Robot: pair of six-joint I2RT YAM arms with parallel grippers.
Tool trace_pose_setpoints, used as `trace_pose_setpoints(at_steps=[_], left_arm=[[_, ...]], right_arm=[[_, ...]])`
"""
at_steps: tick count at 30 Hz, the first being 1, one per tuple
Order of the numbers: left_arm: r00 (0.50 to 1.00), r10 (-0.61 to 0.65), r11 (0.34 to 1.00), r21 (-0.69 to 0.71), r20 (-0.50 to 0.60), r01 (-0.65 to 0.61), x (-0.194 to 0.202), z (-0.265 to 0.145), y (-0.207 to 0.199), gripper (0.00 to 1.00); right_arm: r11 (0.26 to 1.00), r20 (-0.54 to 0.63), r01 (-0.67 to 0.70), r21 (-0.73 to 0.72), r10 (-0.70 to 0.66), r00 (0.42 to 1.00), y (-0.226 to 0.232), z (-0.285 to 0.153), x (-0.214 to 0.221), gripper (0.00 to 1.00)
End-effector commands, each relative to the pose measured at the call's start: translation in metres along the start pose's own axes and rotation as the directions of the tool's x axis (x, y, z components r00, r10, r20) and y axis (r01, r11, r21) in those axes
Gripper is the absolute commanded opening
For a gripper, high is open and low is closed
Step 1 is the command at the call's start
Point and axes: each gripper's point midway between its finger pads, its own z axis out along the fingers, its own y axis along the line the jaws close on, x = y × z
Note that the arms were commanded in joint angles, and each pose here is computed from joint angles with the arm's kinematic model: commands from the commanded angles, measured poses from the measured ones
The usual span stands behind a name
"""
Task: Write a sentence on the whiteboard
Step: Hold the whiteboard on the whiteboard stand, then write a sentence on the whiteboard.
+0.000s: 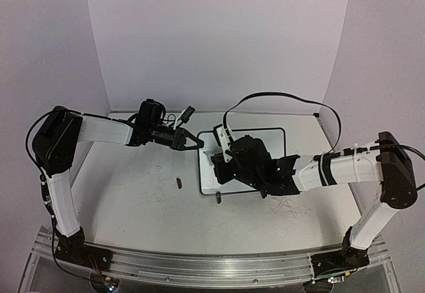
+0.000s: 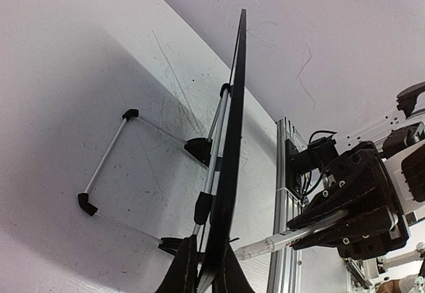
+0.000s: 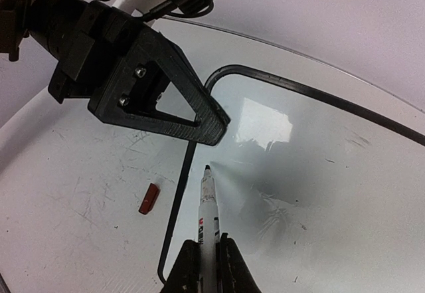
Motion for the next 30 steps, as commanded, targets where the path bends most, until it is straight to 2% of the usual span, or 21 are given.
trace_pose_setpoints(at_steps=[1,10,16,21,30], left_arm=[[1.0,-0.026,0.999,-0.019,0.001,0.026,0.001,-0.002,0.001,0.08],[1.0,-0.008,0.999,-0.046,0.01,0.009,0.001,-0.003,0.003,0.07],[0.999,0.038,0.995,-0.091,0.014,-0.037,0.006,-0.003,0.002,0.05],[0.994,0.108,0.983,-0.146,-0.007,-0.108,0.021,0.007,-0.007,0.03],[0.992,0.121,0.971,-0.207,-0.017,-0.122,0.036,0.005,-0.003,0.0]], right_arm=[[1.0,0.04,-0.029,0.007,0.028,0.999,0.002,0.0,-0.013,0.0],[0.998,0.091,-0.029,-0.048,0.033,0.995,0.006,-0.024,-0.02,0.0],[0.998,0.094,-0.042,-0.044,0.046,0.995,-0.002,-0.036,-0.013,0.0],[0.995,0.121,-0.031,-0.096,0.043,0.992,0.002,-0.052,-0.013,0.0],[0.998,0.077,-0.004,-0.059,0.009,0.997,-0.004,-0.045,0.007,0.0]])
